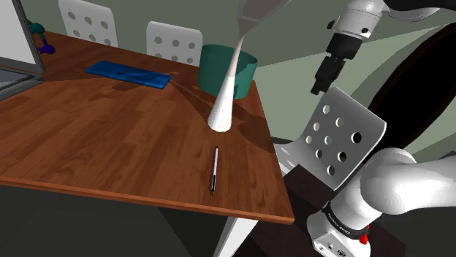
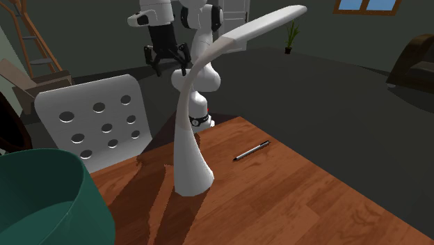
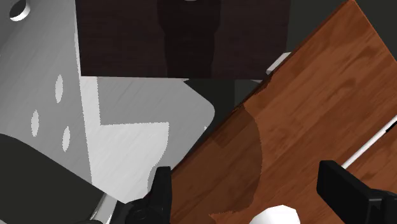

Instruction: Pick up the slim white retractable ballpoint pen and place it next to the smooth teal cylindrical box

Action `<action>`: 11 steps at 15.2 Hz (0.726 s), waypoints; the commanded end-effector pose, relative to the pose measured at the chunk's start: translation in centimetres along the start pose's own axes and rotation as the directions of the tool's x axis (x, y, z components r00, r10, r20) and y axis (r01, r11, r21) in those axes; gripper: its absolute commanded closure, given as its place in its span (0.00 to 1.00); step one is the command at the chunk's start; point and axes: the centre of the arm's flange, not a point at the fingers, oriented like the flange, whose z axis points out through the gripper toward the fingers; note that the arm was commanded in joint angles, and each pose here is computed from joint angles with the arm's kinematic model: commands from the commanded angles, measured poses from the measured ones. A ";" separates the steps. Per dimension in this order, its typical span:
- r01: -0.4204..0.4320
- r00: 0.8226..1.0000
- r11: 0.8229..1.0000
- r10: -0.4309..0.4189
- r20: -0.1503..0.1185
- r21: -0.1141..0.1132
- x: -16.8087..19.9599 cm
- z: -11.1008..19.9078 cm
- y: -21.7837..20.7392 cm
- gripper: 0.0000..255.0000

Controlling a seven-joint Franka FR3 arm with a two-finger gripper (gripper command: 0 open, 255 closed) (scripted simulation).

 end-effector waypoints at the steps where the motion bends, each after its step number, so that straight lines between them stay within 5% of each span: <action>1: 0.000 1.000 1.000 0.000 0.000 0.000 0.0 0.0 0.0 0.00; 6: -0.149 0.988 0.988 0.150 -0.042 0.035 -0.8 4.2 -4.6 0.00; 11: -0.292 0.951 0.953 0.298 -0.078 0.077 -0.7 8.3 -9.4 0.00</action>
